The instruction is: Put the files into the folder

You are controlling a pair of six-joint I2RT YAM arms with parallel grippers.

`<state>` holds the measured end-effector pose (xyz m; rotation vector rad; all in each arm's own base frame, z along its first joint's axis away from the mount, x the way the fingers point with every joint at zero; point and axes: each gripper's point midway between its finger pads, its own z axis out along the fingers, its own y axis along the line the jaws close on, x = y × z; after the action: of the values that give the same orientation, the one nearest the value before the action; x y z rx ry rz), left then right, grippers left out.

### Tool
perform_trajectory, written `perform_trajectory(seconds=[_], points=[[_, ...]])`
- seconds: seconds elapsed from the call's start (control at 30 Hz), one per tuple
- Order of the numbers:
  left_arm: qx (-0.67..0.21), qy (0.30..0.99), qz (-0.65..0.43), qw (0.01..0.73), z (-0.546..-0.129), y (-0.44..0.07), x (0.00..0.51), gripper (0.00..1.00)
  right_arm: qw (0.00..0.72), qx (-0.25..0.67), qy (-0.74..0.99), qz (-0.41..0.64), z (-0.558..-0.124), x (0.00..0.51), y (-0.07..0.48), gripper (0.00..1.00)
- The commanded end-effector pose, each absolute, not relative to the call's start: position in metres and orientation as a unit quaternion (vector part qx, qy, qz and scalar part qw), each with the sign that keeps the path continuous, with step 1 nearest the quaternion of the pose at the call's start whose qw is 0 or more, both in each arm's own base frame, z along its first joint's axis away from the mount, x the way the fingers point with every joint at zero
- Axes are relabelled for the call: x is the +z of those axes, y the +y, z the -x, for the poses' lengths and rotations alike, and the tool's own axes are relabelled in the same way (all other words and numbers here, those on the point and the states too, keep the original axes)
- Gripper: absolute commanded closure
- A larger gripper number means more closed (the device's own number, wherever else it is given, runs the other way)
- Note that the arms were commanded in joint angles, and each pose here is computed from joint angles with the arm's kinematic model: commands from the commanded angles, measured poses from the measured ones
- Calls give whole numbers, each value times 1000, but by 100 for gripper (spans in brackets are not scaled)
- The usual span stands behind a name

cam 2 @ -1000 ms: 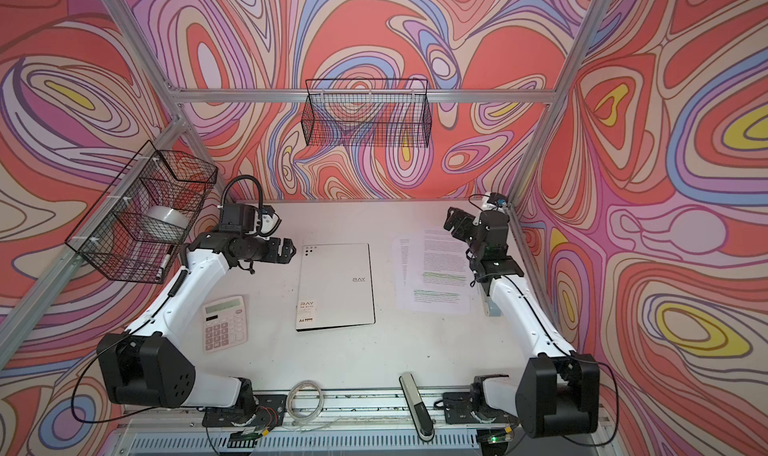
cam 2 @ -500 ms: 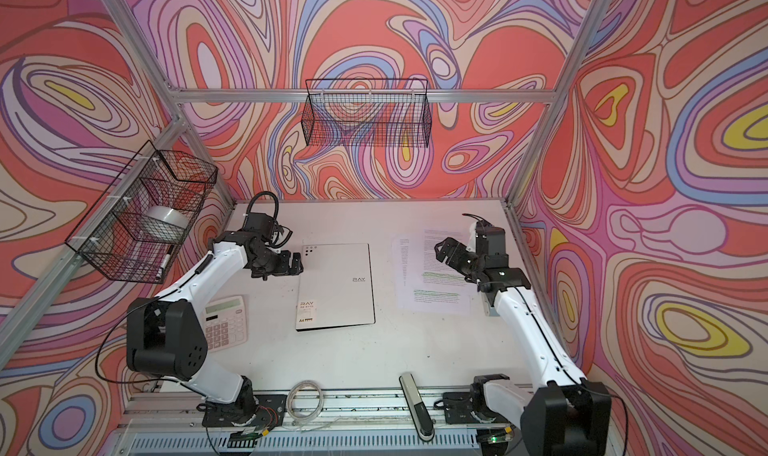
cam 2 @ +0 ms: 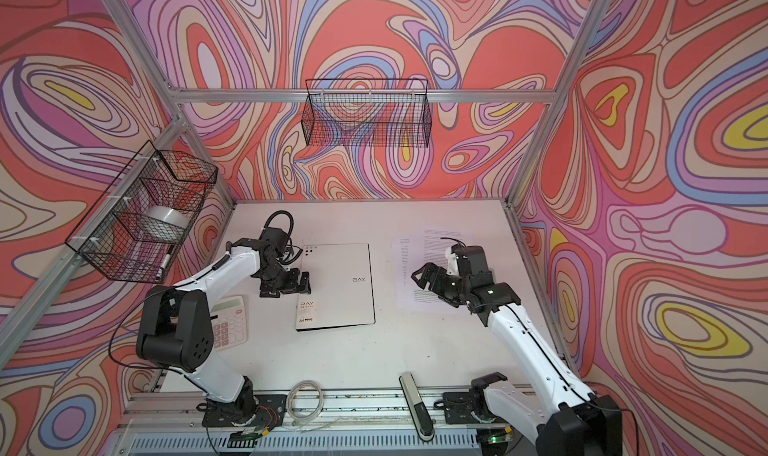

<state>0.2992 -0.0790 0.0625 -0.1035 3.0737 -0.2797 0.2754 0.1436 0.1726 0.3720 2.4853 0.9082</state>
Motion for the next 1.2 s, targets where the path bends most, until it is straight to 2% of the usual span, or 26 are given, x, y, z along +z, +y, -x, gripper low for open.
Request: perform_trajectory(seconds=[0.0,0.4,0.7,1.17], points=[[-119,992,39,2,-289,-89,53,0,218,355,901,-119,-270,175,166,1],[-156,987,28,-13,-290,-103,39,0,178,375,904,-102,-265,145,199,2],[-172,985,20,24,-325,-115,44,3,170,390,899,-106,-263,135,211,1],[-238,971,28,16,-350,-169,47,8,167,408,891,-108,-282,126,242,2]])
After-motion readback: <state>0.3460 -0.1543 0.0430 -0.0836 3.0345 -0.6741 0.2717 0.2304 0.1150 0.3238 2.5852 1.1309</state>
